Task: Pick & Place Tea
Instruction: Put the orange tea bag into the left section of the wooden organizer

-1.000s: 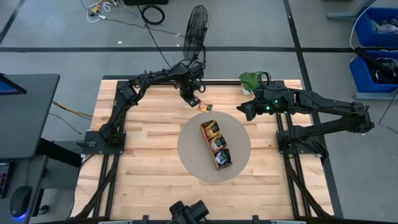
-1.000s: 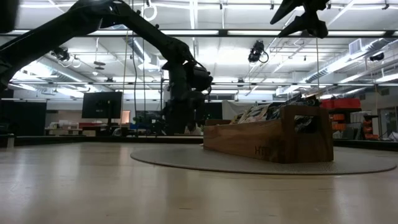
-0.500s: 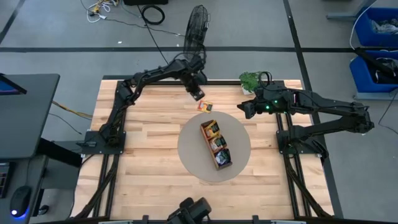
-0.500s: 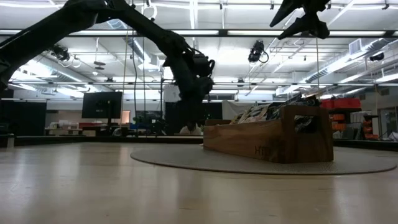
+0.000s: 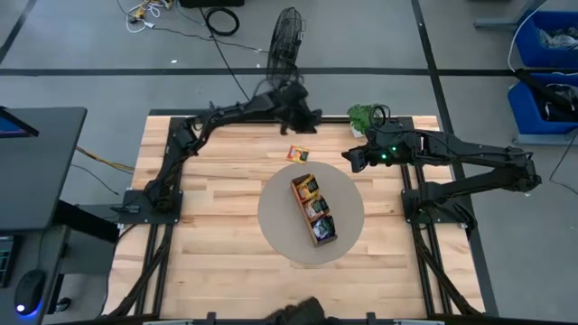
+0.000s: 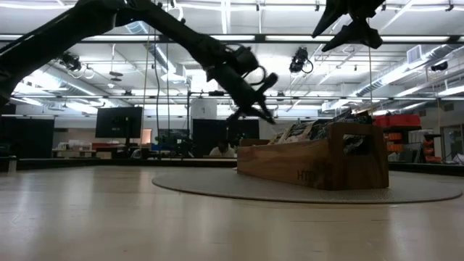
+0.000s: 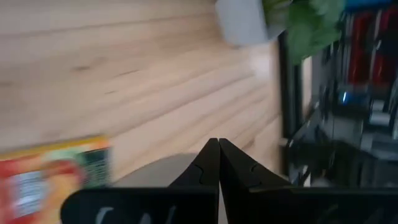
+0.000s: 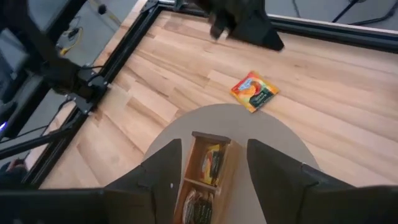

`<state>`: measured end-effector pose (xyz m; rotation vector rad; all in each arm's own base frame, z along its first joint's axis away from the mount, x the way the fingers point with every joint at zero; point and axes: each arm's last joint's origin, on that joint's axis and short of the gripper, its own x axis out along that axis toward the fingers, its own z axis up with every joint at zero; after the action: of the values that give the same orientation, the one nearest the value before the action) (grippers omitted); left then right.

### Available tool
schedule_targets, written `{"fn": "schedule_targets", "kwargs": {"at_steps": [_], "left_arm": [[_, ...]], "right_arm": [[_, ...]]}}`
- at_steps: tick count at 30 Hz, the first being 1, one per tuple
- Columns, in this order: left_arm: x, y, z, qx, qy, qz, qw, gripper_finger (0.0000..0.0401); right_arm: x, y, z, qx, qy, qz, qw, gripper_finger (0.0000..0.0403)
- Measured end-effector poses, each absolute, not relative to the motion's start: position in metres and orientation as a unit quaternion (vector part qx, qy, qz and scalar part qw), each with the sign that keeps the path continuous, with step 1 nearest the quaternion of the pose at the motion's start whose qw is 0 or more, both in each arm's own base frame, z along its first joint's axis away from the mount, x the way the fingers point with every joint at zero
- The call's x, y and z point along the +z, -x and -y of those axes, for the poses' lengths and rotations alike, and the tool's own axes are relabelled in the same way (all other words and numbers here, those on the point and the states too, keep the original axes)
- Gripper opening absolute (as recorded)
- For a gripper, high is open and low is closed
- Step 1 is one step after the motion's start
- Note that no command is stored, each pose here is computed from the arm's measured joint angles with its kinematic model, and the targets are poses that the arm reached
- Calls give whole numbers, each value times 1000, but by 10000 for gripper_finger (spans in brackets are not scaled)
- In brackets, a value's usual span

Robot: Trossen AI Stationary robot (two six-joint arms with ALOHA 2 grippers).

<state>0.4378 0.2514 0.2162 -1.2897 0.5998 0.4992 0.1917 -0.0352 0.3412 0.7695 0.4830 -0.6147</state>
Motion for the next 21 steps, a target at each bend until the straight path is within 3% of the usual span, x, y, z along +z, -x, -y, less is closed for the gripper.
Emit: {"fn": "schedule_targets", "kwargs": {"at_steps": [7,15,21], "left_arm": [[218,-462,-213,304,592,-225,712,1],[207,-451,-210,415,623,-218,627,1],[189,-457,-195,415,668,-191,587,1]], "right_arm": [[343,-182,39,-341,-383,-204,834,190],[346,-157,41,-364,-361,-219,830,190],[351,-147,45,-364,-323,-219,846,190]]}}
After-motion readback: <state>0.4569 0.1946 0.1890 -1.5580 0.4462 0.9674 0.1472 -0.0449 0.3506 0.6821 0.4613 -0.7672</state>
